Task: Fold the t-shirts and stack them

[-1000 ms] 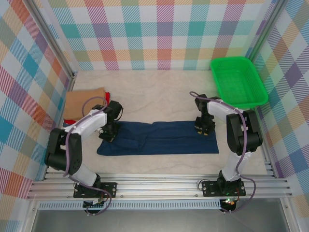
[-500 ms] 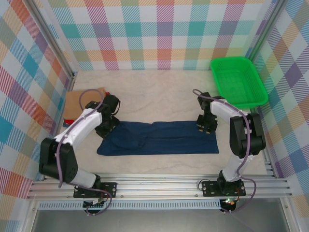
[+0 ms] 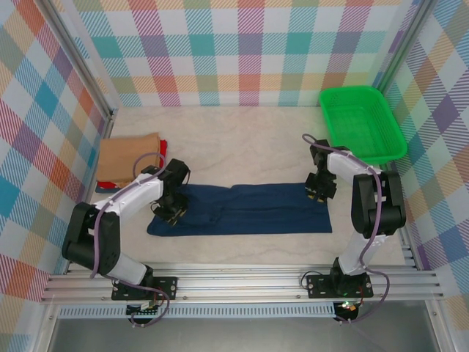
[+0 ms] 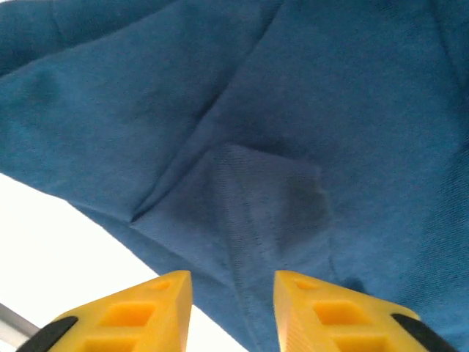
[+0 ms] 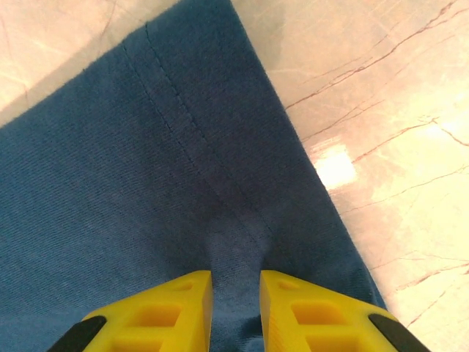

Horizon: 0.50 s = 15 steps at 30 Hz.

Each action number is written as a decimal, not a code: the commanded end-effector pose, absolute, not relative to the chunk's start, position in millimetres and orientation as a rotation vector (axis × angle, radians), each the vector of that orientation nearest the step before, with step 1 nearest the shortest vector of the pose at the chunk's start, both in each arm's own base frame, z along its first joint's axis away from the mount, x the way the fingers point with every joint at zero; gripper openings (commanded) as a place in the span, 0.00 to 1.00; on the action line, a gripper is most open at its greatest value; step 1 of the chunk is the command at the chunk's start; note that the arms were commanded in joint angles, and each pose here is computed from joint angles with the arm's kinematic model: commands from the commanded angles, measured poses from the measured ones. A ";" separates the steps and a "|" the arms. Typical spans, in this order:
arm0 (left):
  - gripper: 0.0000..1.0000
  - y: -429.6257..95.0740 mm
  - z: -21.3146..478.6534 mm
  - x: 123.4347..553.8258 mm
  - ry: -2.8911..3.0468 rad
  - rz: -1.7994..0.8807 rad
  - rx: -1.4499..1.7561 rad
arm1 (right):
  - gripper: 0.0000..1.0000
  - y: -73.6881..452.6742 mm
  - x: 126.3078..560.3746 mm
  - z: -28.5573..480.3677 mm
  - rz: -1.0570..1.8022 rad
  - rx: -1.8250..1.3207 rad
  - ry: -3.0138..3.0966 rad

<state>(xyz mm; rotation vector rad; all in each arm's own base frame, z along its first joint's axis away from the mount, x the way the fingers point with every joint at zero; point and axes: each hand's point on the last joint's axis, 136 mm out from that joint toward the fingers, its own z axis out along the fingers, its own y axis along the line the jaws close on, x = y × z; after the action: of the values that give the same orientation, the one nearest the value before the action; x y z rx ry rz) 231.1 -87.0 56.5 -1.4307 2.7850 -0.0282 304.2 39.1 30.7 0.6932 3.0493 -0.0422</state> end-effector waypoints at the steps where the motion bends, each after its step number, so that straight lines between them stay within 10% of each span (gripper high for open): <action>1: 0.38 -101.2 68.5 249.4 2.761 -0.161 -1.398 | 0.23 43.7 310.1 35.8 -0.013 0.655 3.045; 15: 0.40 -188.3 70.0 244.8 3.129 -0.176 -0.398 | 0.23 44.7 308.9 36.4 -0.007 0.655 3.054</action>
<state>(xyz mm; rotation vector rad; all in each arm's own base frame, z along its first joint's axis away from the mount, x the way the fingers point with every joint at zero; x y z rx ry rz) 262.8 -184.2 74.2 -0.7417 2.9955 -0.2714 304.3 41.3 31.1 0.6922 3.0530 -0.0243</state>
